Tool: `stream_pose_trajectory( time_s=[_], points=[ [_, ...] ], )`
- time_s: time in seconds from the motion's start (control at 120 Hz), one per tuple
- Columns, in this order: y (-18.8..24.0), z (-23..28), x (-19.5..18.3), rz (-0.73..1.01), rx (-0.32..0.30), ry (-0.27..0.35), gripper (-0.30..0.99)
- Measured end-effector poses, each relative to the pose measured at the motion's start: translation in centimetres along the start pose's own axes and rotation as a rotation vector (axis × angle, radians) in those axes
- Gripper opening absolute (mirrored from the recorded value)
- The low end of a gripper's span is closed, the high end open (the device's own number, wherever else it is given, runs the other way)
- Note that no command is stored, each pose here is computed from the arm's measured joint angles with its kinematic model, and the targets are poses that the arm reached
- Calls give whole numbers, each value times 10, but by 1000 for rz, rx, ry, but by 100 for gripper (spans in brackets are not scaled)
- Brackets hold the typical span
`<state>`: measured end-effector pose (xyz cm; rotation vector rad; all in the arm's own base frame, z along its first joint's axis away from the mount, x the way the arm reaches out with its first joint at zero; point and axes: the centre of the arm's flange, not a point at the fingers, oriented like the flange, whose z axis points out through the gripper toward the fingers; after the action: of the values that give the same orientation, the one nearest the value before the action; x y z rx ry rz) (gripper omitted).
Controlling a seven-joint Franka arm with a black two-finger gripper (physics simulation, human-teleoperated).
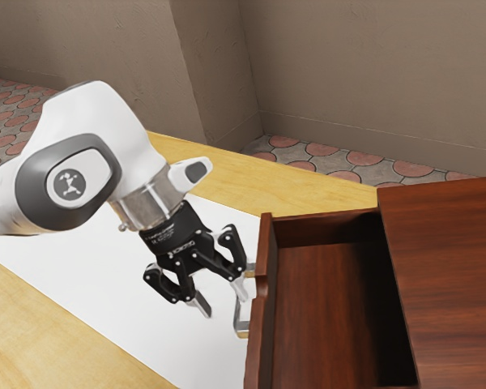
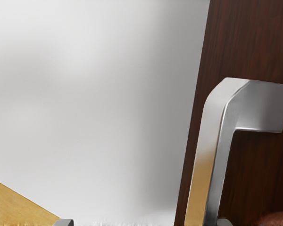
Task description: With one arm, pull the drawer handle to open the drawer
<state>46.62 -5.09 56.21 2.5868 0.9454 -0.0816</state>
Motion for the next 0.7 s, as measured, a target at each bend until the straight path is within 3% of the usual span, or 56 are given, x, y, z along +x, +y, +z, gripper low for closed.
stream_pose_trajectory(
  time_s=[0.7],
  points=[
    [-7, -18, -6, -17, 21, 17, 42]
  ],
)
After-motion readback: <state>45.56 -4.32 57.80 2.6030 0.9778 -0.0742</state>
